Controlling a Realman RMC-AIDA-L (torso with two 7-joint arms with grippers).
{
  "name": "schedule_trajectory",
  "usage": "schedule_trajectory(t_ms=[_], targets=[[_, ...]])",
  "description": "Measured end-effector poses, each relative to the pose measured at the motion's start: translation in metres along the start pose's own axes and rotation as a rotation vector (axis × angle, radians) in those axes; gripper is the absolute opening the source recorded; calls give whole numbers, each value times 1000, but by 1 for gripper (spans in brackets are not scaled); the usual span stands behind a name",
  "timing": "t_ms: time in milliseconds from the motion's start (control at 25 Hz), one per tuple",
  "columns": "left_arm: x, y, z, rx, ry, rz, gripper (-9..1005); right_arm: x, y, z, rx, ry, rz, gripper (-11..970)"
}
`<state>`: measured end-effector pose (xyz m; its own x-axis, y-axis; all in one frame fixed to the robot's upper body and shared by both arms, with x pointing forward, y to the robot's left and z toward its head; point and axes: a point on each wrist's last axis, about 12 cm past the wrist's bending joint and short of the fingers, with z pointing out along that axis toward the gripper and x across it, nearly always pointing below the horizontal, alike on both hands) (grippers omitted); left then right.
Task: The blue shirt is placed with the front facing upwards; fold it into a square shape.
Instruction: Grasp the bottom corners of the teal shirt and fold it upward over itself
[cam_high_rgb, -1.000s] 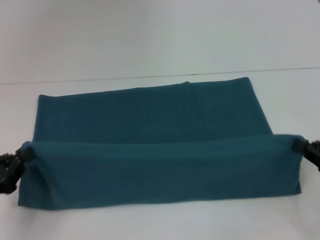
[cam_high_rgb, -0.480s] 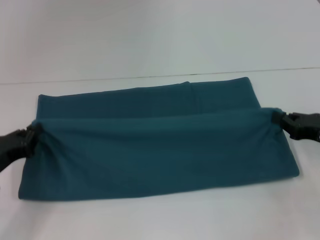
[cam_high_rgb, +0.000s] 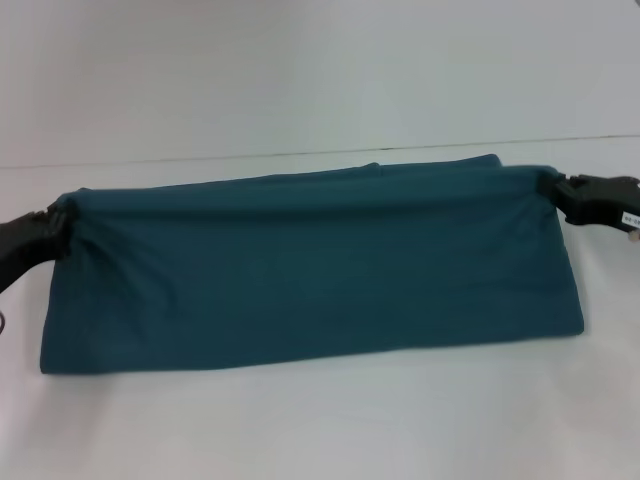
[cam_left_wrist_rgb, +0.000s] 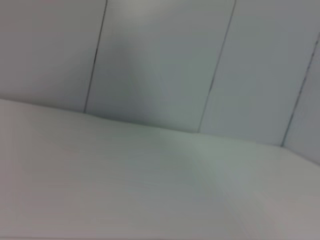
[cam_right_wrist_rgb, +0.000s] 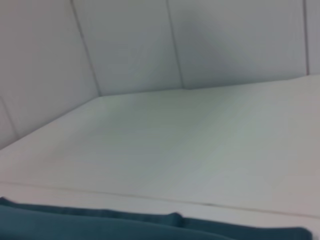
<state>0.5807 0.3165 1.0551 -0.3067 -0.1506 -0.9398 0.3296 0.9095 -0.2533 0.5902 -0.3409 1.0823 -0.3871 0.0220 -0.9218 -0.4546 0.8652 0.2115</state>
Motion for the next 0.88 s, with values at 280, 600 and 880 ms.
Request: schedule_trajectory(t_ms=[280,600,880], targets=[[-8,-6,32,-84,57,15,45,-7,1,24,65,26,-14,43],[-16,-9,50,-153,70,32,45,-12,5,48,131,57,-49,42],[-16,-12,58,-186,89,52,45,-25,7,66,177,60,-96,43]])
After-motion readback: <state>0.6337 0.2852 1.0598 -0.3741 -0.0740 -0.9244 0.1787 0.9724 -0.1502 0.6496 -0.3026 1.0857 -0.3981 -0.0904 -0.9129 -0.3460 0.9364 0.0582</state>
